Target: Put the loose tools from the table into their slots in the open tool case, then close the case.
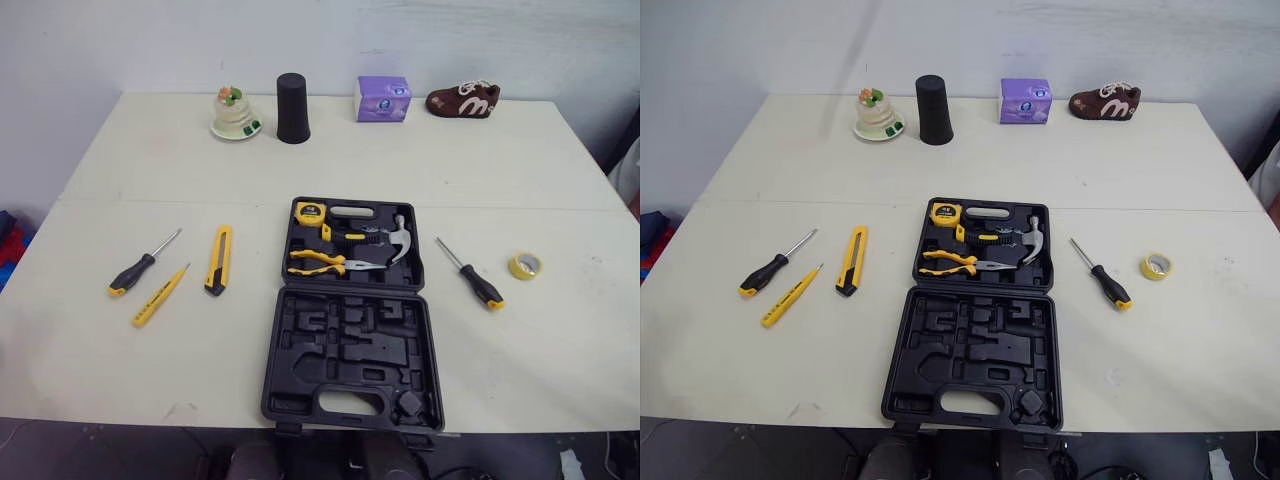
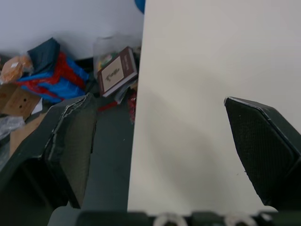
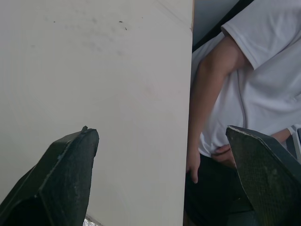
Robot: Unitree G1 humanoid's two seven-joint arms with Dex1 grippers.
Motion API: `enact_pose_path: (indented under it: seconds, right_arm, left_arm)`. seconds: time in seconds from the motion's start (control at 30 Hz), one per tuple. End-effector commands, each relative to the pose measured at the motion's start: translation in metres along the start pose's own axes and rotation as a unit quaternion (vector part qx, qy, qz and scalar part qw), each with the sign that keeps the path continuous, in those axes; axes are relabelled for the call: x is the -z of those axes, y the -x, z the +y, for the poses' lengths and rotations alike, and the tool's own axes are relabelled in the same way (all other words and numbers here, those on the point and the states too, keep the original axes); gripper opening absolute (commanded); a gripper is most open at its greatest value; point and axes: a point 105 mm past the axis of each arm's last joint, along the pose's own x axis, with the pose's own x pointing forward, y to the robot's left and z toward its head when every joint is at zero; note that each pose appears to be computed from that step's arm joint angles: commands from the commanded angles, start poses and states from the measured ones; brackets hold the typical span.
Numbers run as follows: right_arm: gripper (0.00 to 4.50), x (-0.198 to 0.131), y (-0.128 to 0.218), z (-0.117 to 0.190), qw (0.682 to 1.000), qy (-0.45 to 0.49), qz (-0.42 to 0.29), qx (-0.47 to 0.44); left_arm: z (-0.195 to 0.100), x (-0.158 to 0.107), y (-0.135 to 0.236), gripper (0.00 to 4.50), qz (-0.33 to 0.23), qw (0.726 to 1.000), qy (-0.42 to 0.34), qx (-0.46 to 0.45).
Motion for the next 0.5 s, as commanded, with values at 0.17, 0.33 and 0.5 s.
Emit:
enact_pose_path:
  seconds: [0.17,0.33,0.5]
  right_arm:
    - [4.46,-0.054,-0.030,0.042,0.987,-0.042,-0.125,-0.095]
    - [4.46,-0.112,-0.032,0.086,0.944,-0.098,-0.252,-0.187]
    - [4.46,-0.164,-0.024,0.125,0.896,-0.106,-0.346,-0.256]
  left_arm:
    - [-0.033,-0.052,-0.009,4.49,-0.103,0.985,-0.018,0.136]
    - [-0.076,-0.064,-0.024,4.49,-0.049,0.963,-0.049,0.259]
    - [-0.090,-0.081,-0.048,4.49,-0.010,0.963,-0.076,0.257]
